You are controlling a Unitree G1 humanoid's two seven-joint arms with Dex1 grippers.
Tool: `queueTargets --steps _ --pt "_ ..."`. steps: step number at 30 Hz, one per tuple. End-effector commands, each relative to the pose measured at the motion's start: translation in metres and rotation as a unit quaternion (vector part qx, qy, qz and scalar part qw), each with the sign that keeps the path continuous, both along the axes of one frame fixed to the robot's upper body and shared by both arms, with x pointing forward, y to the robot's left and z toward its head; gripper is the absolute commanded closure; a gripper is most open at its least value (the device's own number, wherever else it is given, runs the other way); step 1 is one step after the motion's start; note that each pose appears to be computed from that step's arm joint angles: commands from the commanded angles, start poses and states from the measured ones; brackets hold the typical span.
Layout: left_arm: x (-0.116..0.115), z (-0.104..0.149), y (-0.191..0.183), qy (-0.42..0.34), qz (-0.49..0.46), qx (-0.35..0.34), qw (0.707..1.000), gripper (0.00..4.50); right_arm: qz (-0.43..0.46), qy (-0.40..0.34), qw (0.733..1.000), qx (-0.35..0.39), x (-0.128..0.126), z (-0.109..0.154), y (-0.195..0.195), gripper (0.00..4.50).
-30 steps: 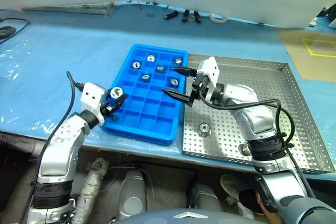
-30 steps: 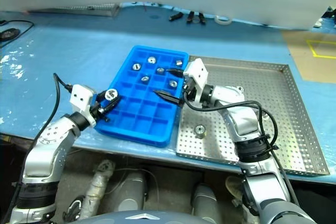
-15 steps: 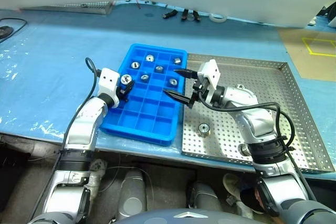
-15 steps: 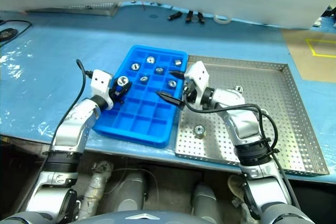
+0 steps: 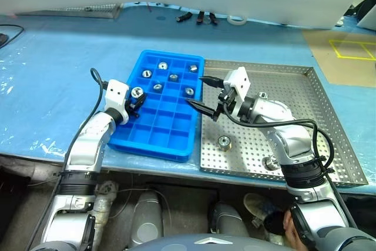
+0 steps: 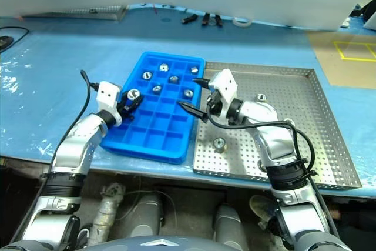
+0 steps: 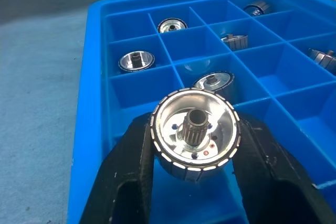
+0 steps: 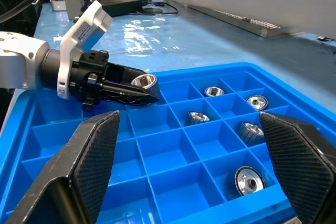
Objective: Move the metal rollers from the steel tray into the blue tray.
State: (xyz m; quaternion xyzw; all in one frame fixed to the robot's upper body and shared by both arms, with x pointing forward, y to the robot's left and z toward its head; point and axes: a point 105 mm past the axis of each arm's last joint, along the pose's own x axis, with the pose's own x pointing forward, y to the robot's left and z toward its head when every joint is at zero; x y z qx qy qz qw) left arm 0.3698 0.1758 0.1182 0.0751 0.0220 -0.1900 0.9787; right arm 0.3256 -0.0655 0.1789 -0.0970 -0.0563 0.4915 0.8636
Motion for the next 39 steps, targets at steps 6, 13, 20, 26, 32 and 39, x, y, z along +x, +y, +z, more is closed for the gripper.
queueTargets --steps 6,13,20,26,32,39 --pt "0.002 0.011 0.028 -0.026 0.059 0.014 0.998 0.57 -0.004 -0.027 1.0 0.011 0.002 0.011 -0.002 0.0" --pt "0.008 0.03 0.012 -0.042 0.013 -0.017 0.999 0.4 -0.012 -0.033 0.999 0.012 0.003 0.012 -0.005 0.0" --pt "0.02 0.045 -0.013 -0.052 -0.047 -0.033 0.997 0.01 -0.034 -0.042 0.998 0.015 0.001 0.015 -0.013 0.0" --pt "0.027 0.055 -0.055 -0.056 -0.14 -0.034 0.988 0.01 -0.072 -0.055 0.996 0.019 0.001 0.024 -0.03 0.0" --pt "0.028 0.056 -0.116 -0.044 -0.282 -0.02 0.958 0.01 -0.14 -0.067 0.988 0.009 -0.005 0.031 -0.068 0.0" --pt "-0.006 0.059 -0.176 -0.02 -0.506 0.011 0.862 0.01 -0.217 -0.07 0.974 -0.002 -0.023 0.03 -0.099 0.0"
